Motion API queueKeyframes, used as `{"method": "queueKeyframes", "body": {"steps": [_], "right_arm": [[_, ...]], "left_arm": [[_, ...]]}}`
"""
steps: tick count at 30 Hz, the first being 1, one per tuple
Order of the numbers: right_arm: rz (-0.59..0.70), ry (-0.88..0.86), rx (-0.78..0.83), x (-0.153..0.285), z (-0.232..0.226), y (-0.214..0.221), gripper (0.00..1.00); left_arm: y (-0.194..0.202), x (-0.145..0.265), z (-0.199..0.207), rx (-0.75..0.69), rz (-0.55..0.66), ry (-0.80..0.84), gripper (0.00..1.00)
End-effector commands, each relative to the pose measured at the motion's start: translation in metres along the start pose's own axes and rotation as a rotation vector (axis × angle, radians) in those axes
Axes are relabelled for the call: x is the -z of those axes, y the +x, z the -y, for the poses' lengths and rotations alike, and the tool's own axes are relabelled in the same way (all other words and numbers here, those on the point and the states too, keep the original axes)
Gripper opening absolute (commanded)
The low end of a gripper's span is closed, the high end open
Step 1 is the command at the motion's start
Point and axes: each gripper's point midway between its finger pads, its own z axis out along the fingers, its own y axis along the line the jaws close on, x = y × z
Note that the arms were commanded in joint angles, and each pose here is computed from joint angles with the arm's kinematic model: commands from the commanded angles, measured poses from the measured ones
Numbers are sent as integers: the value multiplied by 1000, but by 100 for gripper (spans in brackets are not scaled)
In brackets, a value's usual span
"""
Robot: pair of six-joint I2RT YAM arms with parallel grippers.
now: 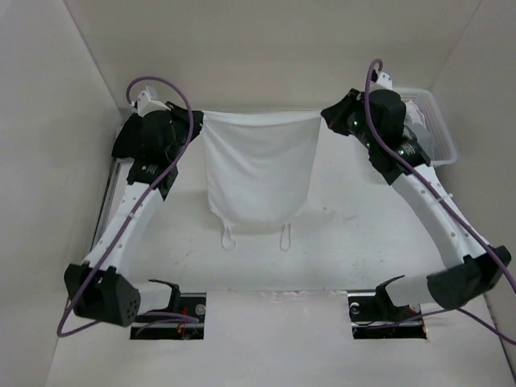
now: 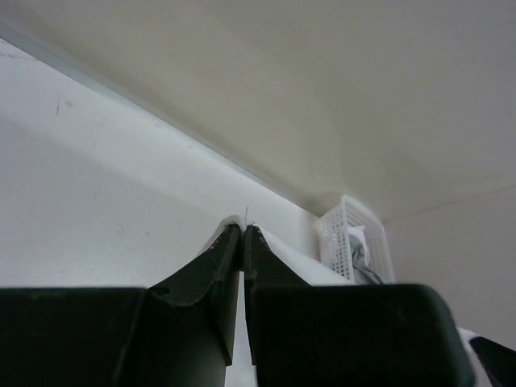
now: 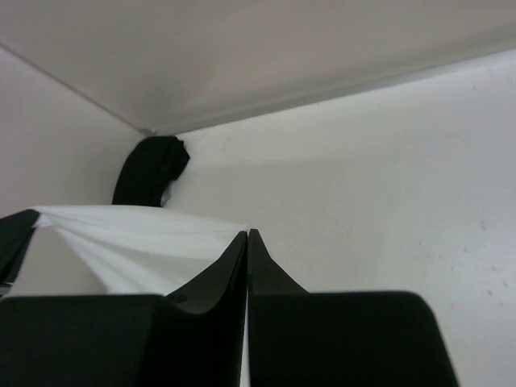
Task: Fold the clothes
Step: Flatten the tank top out, then fold the tank top
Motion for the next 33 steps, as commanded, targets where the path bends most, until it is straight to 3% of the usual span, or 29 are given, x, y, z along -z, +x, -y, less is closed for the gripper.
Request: {"method": "queueKeyframes", "body": {"steps": [1,5,9,15,18,25,29,33], "right_arm": [[179,-212,-22,25,-60,-91,2],[211,-229,-18,41,-67,-107,2],[149,-183,-33,35,-40,-66,3],[-24,-74,-134,19,38,62,3],[-144,-13,-168,23,79,148,3],[-363,94,-213,55,138,283,2],[-447,85,-229,92,134,326,2],[-517,43,-263,139,108,351,2]], "left_arm": [[-70,0,73,45,128,208,1],[-85,11,93,40,152,262,1],[-50,14,69,30,128,223,2],[68,10,-33,46,-60,77,2],[119,30,-93,40,-150,-11,2],[212,92,-203,6,-374,-192,2],[232,131,-201,20,-442,-169,1],[223,166,-178,49,-441,-122,1]]}}
